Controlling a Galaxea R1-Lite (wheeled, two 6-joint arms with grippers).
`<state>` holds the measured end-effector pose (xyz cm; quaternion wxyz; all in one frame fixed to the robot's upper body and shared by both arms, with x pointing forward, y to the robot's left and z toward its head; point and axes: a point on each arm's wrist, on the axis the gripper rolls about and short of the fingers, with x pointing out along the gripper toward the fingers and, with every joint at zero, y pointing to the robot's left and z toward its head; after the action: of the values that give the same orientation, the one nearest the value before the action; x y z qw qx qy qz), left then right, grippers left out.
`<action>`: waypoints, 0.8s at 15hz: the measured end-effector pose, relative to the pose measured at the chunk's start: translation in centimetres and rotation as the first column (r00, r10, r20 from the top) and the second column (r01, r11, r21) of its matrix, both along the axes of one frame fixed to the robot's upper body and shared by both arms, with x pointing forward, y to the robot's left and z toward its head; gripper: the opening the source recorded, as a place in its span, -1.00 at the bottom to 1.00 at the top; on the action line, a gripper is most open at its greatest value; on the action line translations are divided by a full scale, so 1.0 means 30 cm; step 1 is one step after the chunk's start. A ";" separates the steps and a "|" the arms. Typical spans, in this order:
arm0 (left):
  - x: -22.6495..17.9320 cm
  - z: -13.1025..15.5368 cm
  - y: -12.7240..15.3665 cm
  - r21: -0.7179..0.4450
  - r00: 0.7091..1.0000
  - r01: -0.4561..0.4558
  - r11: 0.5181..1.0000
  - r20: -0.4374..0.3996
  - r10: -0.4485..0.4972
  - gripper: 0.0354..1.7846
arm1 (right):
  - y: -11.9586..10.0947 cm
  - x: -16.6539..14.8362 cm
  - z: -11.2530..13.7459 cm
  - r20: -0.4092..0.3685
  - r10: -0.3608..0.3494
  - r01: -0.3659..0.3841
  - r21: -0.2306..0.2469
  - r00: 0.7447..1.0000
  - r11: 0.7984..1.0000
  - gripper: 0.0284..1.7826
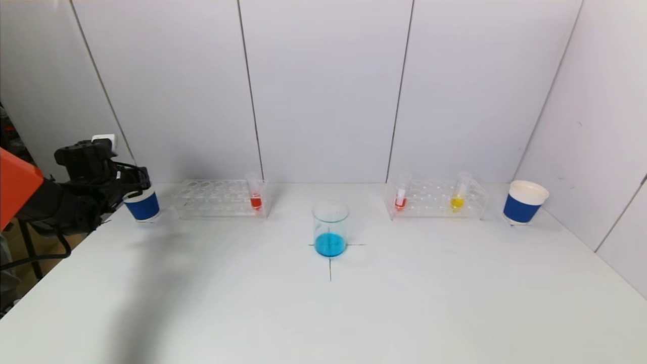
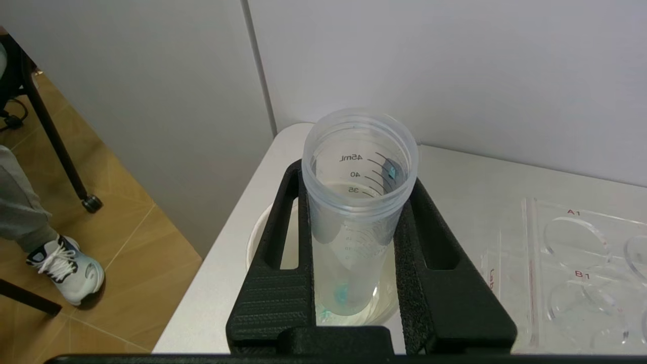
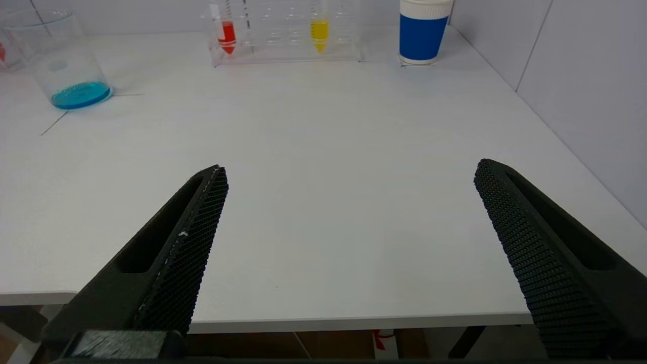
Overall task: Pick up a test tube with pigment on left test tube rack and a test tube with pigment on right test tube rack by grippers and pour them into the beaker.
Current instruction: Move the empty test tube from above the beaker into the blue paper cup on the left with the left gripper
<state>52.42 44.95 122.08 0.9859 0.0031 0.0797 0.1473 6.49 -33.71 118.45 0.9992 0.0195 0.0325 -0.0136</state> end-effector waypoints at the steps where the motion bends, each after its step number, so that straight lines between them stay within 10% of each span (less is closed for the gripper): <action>1: 0.000 0.000 0.001 0.000 1.000 0.000 1.000 0.000 0.000 -0.51 | 0.000 0.000 0.000 0.000 0.000 0.000 0.000 1.000 1.000 0.99; 12: -0.001 -0.001 0.003 -0.001 1.000 -0.002 1.000 -0.001 0.002 -0.51 | 0.000 0.000 0.000 0.000 0.000 0.000 0.000 1.000 1.000 0.99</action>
<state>52.39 45.05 122.03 0.9857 0.0024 0.0803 0.1481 6.49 -33.71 118.45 0.9992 0.0192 0.0325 -0.0136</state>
